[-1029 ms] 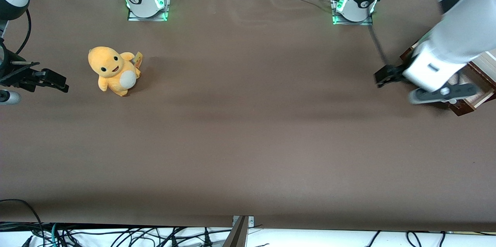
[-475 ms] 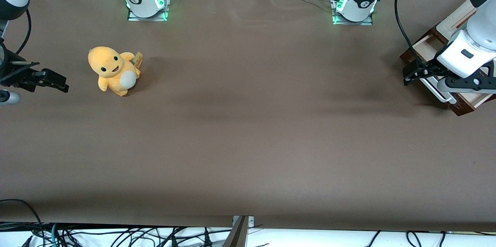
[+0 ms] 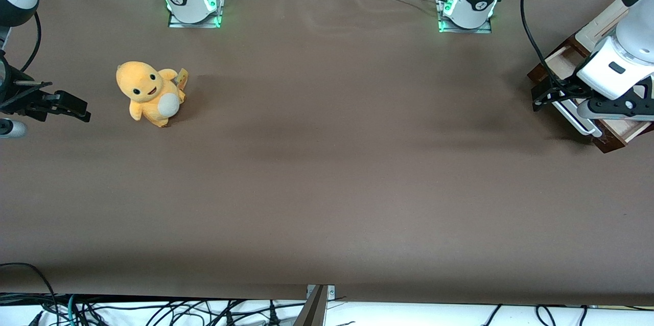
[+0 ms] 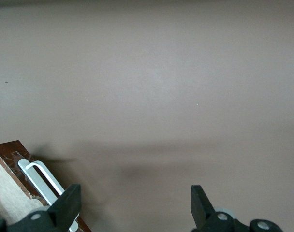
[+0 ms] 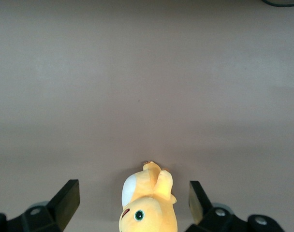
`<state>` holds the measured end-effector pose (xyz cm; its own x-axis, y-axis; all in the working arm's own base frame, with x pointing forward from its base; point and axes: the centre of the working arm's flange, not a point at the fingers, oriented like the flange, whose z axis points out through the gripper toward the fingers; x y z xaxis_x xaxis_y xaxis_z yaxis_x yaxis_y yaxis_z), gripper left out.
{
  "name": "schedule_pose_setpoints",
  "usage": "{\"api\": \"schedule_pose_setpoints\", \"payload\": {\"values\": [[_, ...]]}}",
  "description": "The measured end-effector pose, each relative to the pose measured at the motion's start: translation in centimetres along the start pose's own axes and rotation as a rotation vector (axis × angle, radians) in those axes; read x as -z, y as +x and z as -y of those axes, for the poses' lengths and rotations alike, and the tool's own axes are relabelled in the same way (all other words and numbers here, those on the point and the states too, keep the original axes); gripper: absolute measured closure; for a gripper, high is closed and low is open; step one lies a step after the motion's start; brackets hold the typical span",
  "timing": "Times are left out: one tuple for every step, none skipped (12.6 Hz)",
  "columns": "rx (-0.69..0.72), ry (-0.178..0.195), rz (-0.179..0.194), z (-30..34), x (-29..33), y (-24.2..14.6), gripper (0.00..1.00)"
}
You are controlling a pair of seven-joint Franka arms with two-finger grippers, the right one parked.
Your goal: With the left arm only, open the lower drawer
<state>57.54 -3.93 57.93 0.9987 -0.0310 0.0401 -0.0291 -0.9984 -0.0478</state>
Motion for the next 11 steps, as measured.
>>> {"api": "schedule_pose_setpoints", "payload": {"values": [[0.004,0.000,0.000,0.2,0.0,0.0,0.00],[0.008,0.000,0.002,0.5,0.0,0.0,0.00],[0.012,0.001,0.003,0.8,0.0,0.0,0.00],[0.012,0.001,0.004,1.0,0.0,-0.1,0.00],[0.004,0.001,0.006,1.1,0.0,-0.1,0.00],[-0.005,0.001,0.013,1.2,0.0,-0.2,0.00],[-0.008,-0.011,0.022,1.1,0.0,-0.3,0.00],[-0.009,-0.043,0.036,0.9,0.0,-0.5,0.00],[-0.009,-0.063,0.053,0.7,0.1,-0.8,0.00],[-0.009,-0.068,0.067,0.6,0.3,-1.2,0.00],[-0.010,-0.068,0.073,0.7,0.5,-1.4,0.00]]}}
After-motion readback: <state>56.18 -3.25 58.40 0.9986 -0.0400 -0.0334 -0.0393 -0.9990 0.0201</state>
